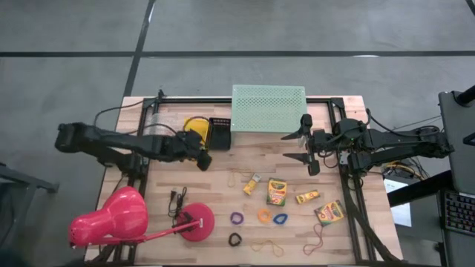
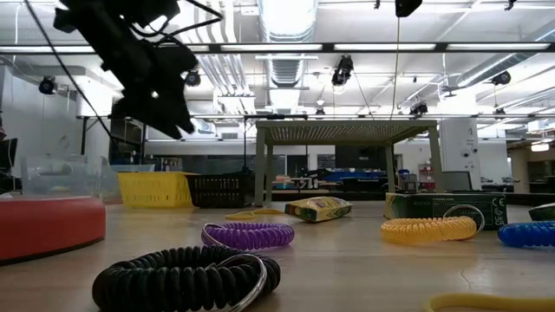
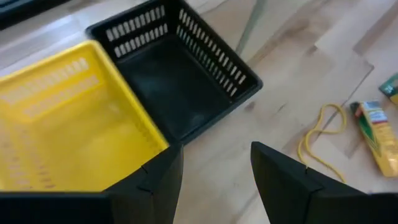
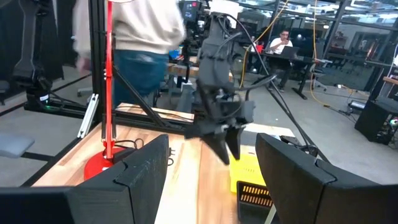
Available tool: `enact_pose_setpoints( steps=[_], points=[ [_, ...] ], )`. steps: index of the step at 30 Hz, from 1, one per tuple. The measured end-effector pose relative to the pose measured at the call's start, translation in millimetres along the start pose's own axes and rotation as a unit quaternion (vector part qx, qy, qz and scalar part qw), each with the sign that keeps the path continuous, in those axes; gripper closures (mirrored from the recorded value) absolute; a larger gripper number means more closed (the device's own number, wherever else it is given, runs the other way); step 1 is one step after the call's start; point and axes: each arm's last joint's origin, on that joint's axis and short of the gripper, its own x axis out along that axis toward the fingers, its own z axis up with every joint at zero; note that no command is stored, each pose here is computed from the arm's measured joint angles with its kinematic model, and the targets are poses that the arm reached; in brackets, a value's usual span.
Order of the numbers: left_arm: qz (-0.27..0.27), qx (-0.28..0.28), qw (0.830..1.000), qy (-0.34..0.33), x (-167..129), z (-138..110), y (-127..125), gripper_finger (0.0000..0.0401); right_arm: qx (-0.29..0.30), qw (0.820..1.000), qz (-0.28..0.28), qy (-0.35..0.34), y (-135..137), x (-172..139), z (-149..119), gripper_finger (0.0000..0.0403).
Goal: Pick & Place Office Desk Supplies
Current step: Put the yellow rubber band into the transparent bin
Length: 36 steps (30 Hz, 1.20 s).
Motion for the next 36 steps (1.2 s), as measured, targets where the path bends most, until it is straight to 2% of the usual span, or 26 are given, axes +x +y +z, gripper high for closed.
enact_pose_setpoints(
  steps=[8,15,27,36],
  points=[
    [-0.027,0.099,0.994,-0.040,48.8,-12.5,-41.7,0.0209,0.000,1.000,0.000,0.000,0.0,0.0,-0.1,0.0165],
    [-0.077,0.183,0.980,0.007,74.7,-17.1,-69.6,0.0209,0.000,1.000,0.000,0.001,0.0,0.0,-0.2,0.0165],
    [-0.076,0.203,0.976,0.018,103.9,-22.1,-87.9,0.0211,0.000,1.000,0.000,0.002,0.0,0.0,-0.3,0.0165],
    [-0.072,0.209,0.975,0.023,113.2,-27.4,-89.2,0.0226,0.000,1.000,0.000,0.001,0.0,0.1,-0.1,0.0165]
  ],
)
